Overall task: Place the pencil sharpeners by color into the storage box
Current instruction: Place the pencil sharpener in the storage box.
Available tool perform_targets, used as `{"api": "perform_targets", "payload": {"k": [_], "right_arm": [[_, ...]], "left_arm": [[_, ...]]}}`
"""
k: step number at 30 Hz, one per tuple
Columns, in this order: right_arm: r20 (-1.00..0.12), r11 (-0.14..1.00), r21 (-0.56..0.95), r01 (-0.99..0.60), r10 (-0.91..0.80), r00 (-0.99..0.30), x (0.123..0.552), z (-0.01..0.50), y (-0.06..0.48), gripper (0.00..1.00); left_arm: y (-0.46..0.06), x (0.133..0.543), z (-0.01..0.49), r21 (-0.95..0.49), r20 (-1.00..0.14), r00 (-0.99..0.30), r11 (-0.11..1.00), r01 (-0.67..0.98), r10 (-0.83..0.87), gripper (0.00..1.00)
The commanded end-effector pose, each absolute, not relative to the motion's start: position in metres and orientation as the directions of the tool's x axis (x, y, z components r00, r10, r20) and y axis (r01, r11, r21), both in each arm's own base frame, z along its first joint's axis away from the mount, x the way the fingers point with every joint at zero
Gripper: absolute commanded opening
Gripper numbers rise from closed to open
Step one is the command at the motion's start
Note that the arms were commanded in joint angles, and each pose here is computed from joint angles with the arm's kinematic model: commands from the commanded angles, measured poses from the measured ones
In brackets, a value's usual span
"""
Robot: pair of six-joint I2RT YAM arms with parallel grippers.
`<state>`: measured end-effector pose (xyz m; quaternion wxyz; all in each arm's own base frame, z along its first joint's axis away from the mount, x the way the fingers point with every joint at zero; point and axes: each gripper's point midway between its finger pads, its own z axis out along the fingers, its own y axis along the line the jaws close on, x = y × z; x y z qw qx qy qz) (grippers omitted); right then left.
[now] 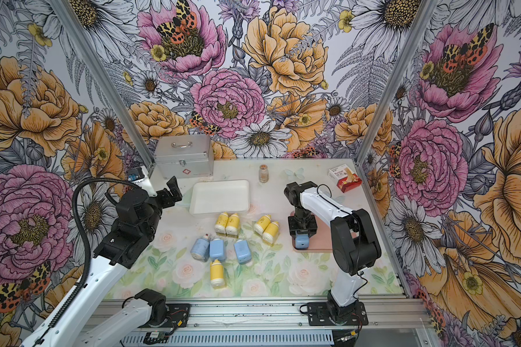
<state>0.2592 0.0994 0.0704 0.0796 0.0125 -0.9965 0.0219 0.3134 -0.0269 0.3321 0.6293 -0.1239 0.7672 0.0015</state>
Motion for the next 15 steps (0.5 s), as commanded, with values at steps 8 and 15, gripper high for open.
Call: {"api": "perform_targets", "payload": {"k": [8, 15], "right_arm": [[0.148, 0.999, -0.041, -0.003, 0.003, -0.989, 0.2611, 0.0586, 0.098, 0.39], [0.135, 0.999, -0.043, -0.004, 0.001, -0.991, 0.2627, 0.0608, 0.0977, 0.5]], "left_arm": [[-0.0307, 0.3104, 0.3312, -0.153, -0.966, -0.182, 0.973, -0.171, -0.184, 0.99], [-0.0305, 0.3104, 0.3313, -0.15, -0.967, -0.181, 0.974, -0.171, -0.181, 0.99]]}}
